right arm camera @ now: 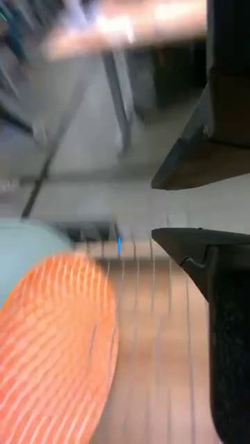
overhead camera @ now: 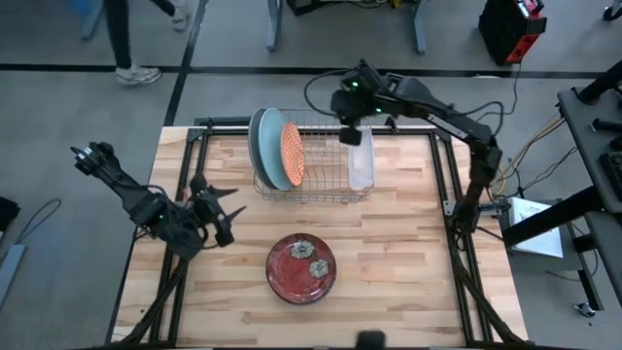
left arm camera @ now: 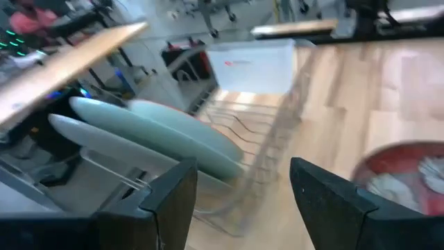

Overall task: Sort dishes
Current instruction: Put the red plate in the dish rack

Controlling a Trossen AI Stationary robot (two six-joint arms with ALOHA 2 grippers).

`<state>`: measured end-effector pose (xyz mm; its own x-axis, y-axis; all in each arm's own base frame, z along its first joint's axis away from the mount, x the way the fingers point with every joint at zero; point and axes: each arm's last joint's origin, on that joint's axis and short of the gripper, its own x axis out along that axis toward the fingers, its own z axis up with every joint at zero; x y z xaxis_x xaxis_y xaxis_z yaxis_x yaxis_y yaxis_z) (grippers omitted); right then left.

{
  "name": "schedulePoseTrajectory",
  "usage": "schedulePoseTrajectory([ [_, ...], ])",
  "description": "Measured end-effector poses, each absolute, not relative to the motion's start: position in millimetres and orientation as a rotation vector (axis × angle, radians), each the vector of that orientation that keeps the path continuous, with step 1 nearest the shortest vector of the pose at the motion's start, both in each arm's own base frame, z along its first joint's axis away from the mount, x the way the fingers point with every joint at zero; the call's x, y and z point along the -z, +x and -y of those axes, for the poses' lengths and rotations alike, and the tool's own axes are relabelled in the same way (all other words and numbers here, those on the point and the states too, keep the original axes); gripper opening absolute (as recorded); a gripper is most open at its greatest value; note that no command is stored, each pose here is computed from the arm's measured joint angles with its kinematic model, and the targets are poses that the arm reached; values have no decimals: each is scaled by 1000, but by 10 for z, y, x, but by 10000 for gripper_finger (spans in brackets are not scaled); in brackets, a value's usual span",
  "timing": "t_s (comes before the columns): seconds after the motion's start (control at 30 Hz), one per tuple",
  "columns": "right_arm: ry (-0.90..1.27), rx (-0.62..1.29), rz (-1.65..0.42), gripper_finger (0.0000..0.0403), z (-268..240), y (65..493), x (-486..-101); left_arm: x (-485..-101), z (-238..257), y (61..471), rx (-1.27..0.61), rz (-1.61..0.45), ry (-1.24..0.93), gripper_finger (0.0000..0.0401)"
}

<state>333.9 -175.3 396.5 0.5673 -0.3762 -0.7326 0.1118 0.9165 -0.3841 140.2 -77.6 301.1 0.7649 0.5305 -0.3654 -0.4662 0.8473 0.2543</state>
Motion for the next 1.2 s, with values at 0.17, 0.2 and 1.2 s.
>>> schedulePoseTrajectory([
  [0.17,36,353,-949,51,1484,3137,-3817,-2882,903,1550,-507,-511,154,220],
  [0.2,61,344,-963,45,1401,3102,-3761,-2853,932,1583,-501,-522,157,220],
  [1.2,835,290,-789,17,-935,2679,-1619,-1915,1790,2131,-45,-881,279,181],
])
